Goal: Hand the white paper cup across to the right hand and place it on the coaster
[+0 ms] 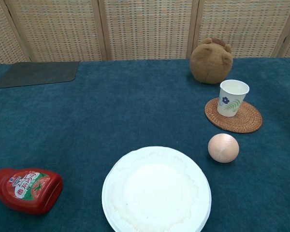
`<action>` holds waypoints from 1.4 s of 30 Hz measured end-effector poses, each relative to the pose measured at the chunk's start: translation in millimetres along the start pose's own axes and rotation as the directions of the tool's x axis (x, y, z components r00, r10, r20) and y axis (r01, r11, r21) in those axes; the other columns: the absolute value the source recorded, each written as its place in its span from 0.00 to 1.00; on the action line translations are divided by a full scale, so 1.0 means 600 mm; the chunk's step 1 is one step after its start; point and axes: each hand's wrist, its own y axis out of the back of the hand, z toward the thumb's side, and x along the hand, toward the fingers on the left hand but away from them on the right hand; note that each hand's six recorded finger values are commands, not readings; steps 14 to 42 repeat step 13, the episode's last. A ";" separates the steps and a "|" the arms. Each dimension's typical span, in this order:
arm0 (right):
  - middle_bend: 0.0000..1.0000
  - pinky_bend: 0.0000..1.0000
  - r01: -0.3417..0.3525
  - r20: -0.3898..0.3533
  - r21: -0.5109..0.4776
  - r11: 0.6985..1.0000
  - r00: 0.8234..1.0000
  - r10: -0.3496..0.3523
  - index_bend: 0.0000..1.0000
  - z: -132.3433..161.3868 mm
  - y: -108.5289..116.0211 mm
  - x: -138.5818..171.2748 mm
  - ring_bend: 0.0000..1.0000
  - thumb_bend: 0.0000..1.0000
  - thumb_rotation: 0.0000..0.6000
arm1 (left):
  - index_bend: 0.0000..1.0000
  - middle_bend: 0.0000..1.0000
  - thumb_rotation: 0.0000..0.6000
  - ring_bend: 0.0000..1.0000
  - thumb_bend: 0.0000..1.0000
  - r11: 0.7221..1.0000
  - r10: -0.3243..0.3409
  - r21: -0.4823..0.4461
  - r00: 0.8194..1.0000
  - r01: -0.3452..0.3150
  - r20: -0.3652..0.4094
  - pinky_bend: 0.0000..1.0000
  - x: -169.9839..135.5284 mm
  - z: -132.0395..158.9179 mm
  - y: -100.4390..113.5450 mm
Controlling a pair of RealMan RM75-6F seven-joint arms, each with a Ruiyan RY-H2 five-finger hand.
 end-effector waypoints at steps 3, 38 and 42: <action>0.00 0.00 0.059 -0.001 0.001 0.998 0.998 -0.059 0.00 -0.013 0.009 0.041 0.00 0.02 1.00 | 0.00 0.00 1.00 0.00 0.18 1.000 0.004 -0.001 1.000 -0.004 0.007 0.00 -0.004 0.004 0.001; 0.00 0.00 0.109 0.019 -0.043 0.993 0.994 -0.108 0.00 -0.042 0.003 0.161 0.00 0.02 1.00 | 0.00 0.00 1.00 0.00 0.18 1.000 0.002 -0.006 1.000 -0.002 0.024 0.00 -0.013 0.013 0.000; 0.00 0.00 0.109 0.019 -0.043 0.993 0.994 -0.108 0.00 -0.042 0.003 0.161 0.00 0.02 1.00 | 0.00 0.00 1.00 0.00 0.18 1.000 0.002 -0.006 1.000 -0.002 0.024 0.00 -0.013 0.013 0.000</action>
